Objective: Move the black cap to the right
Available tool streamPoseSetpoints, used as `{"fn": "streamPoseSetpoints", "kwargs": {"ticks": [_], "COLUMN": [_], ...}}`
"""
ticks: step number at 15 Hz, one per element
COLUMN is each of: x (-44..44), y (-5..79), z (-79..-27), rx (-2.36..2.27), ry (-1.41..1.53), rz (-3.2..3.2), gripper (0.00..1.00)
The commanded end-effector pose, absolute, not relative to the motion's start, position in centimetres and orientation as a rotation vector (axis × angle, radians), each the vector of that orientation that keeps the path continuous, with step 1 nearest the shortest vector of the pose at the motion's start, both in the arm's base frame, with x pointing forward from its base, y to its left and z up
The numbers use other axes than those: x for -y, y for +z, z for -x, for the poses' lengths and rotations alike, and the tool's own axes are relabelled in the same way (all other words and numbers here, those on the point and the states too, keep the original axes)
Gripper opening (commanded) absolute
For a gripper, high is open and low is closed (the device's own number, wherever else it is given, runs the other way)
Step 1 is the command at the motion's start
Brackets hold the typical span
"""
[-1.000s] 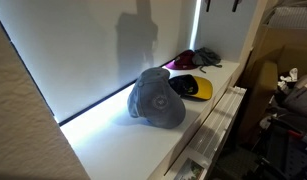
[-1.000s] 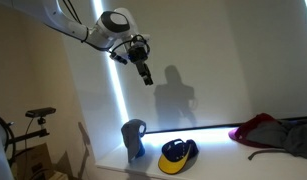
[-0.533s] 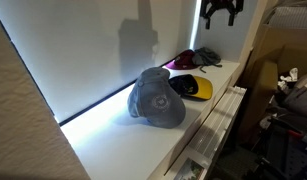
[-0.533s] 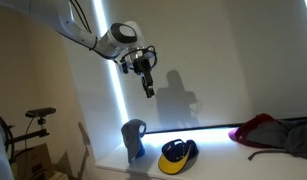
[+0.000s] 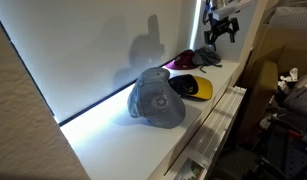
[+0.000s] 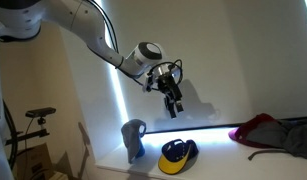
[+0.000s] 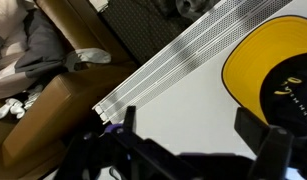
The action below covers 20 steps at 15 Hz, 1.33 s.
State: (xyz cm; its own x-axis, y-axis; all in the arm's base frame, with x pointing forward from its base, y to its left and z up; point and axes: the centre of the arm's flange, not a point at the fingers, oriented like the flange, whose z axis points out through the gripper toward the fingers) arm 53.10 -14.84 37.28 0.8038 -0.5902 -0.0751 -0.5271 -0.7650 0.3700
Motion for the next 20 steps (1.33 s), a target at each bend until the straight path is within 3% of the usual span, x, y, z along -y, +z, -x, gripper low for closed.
{"fn": "streamPoseSetpoints", "kwargs": {"ticks": [1, 3, 9, 11, 12, 15, 17, 18, 20], "x": [16.0, 16.6, 21.9, 27.4, 23.3, 27.0, 27.1, 21.1, 17.9], "y": [38.7, 37.9, 32.5, 31.7, 32.6, 31.7, 32.3, 32.0, 31.9], "z": [-48.5, -46.8, -44.2, -39.9, -42.7, -40.0, -41.1, -45.2, -47.2], "rx": [0.873, 0.825, 0.291, 0.142, 0.267, 0.202, 0.204, 0.122, -0.071], "ry": [-0.171, -0.073, -0.277, -0.355, -0.323, -0.375, -0.264, -0.216, -0.218], "rz": [-2.766, -2.802, -2.825, -2.816, -2.819, -2.831, -2.891, -2.865, -2.809], "gripper": [1.00, 1.00, 1.00, 1.00, 1.00, 1.00, 1.00, 1.00, 1.00]}}
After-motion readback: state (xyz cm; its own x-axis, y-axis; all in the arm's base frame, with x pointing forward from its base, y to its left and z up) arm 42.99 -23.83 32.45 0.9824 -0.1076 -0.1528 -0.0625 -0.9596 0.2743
